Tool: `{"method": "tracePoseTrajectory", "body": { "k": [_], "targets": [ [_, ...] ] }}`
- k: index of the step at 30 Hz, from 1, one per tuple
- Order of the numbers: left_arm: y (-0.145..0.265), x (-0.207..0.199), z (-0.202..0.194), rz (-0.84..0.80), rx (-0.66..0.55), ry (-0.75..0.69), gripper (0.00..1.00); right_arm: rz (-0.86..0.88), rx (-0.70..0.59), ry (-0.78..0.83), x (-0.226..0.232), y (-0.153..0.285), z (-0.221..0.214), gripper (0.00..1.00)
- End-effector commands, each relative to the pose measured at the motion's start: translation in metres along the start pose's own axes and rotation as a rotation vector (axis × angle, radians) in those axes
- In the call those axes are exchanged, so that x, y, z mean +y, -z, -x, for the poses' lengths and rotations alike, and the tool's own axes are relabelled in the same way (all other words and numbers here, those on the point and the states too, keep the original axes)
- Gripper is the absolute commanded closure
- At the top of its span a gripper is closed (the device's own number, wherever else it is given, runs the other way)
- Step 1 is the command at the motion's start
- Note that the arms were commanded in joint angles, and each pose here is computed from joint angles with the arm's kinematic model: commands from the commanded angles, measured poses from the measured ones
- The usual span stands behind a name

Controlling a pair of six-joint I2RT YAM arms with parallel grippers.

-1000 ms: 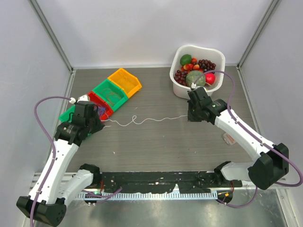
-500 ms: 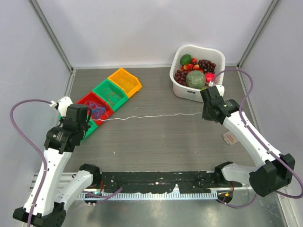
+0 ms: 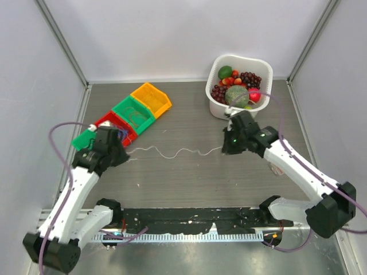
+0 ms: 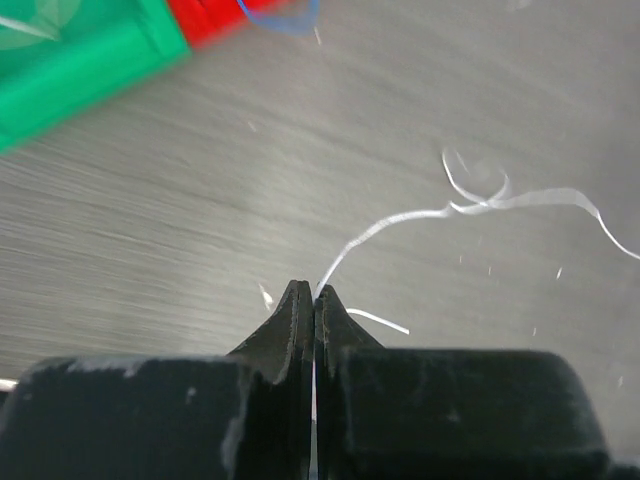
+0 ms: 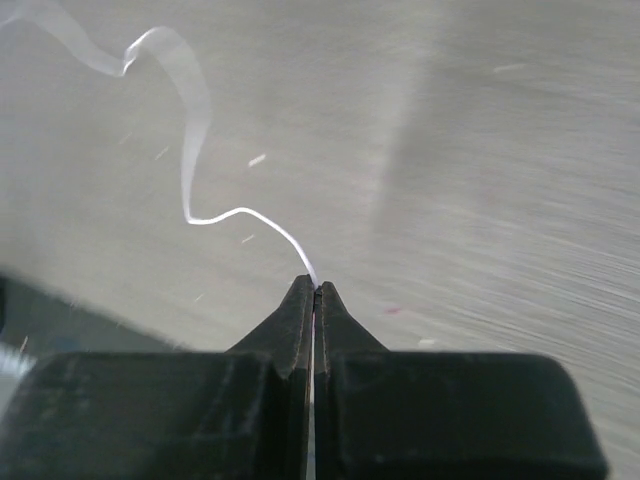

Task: Untangle the cables

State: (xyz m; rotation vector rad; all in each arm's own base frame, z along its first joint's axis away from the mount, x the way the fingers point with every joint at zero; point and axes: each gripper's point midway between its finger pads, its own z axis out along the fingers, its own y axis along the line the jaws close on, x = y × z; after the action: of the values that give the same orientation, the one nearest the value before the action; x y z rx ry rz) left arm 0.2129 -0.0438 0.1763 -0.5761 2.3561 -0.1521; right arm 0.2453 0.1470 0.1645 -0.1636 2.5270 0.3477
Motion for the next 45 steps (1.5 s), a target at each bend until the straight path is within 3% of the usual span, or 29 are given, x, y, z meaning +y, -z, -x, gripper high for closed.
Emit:
{"method": "tracePoseTrajectory", "body": {
  "k": [1,4,8,14,19,23,26,29,32,34,40,45],
  "targets": [
    [-0.024,-0.056,-0.051,-0.233,0.264,-0.019,1.0,0.393,0.124,0.059,0.105,-0.012,-0.034,0.99],
    [-0.028,-0.08,-0.074,-0.281,0.33,-0.137,0.98,0.552,0.129,-0.012,0.149,-0.011,-0.032,0.99],
    [-0.032,-0.114,-0.103,-0.368,0.419,-0.251,0.87,0.505,0.219,-0.055,0.146,-0.044,-0.045,0.99],
    [-0.049,-0.146,-0.125,-0.377,0.449,-0.404,0.7,0.401,0.303,-0.041,0.127,-0.068,-0.062,0.98],
    [-0.05,-0.154,-0.118,-0.367,0.431,-0.486,0.32,0.28,0.31,-0.053,0.099,-0.071,-0.062,0.75],
    [-0.047,-0.152,-0.113,-0.397,0.399,-0.547,0.11,0.225,0.279,-0.049,0.081,-0.059,-0.056,0.57],
    [-0.052,-0.147,-0.117,-0.387,0.407,-0.606,0.07,0.208,0.228,-0.081,0.064,-0.044,-0.045,0.48],
    [-0.064,-0.143,-0.117,-0.339,0.4,-0.636,0.0,0.22,0.174,-0.123,0.052,-0.03,-0.035,0.47],
    [-0.085,-0.13,-0.107,-0.117,0.4,-0.537,0.01,0.222,0.154,-0.169,0.04,-0.022,-0.027,0.47],
    [-0.091,-0.122,-0.106,0.034,0.43,-0.35,0.05,0.221,0.139,-0.174,0.037,-0.018,-0.024,0.48],
    [-0.101,-0.147,-0.107,0.027,0.43,0.114,0.05,0.216,0.114,-0.189,0.037,-0.012,-0.018,0.49],
    [-0.119,-0.146,-0.098,0.179,0.467,0.274,0.09,0.216,0.101,-0.193,0.034,-0.007,-0.024,0.5]
  ]
}}
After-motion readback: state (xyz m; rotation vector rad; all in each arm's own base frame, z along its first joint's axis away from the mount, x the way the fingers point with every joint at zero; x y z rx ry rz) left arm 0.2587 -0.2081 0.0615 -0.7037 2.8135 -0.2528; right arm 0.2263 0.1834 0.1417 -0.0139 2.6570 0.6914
